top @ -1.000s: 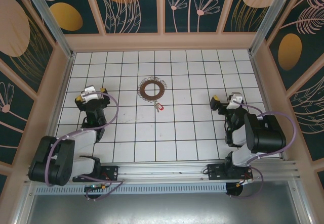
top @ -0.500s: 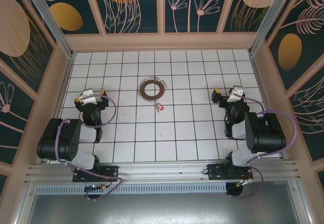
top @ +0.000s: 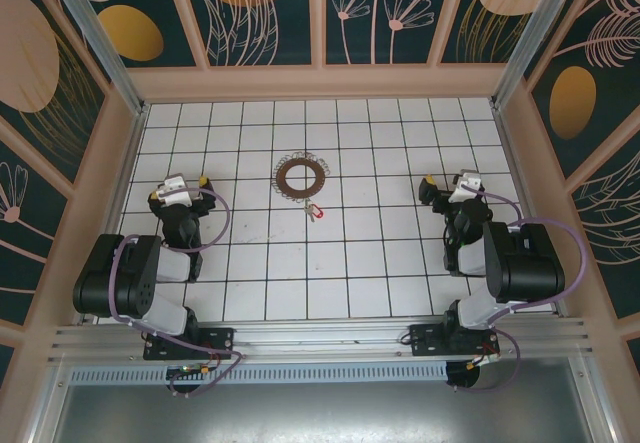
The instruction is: Put the keys on the keyring
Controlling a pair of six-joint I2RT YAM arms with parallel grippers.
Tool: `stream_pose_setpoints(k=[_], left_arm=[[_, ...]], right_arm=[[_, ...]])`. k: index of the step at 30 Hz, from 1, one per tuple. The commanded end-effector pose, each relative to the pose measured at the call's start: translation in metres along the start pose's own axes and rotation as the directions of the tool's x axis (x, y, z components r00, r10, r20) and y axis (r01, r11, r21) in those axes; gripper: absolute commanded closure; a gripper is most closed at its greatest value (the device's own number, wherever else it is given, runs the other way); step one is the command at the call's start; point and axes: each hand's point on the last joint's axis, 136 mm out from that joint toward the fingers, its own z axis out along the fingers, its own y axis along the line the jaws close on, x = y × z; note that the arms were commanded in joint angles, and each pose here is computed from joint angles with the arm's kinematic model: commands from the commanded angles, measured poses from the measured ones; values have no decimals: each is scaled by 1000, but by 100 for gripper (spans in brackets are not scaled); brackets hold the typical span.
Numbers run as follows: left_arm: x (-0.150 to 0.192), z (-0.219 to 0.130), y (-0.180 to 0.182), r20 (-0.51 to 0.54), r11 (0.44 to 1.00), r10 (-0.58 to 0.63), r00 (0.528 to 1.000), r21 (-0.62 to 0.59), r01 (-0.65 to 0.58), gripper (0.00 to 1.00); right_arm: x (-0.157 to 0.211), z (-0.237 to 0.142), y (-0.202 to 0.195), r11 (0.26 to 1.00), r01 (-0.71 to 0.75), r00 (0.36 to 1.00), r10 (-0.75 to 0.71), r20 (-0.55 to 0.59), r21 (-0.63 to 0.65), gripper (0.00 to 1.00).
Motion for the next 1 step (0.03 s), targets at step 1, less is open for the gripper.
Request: stream_pose_setpoints(k=[1], left_arm=[[-13,2,-2,44,1000,-30,999,11,29,1]], right_arm=[[-5,2,-2,1000,-3,1000,3,17,15,1]])
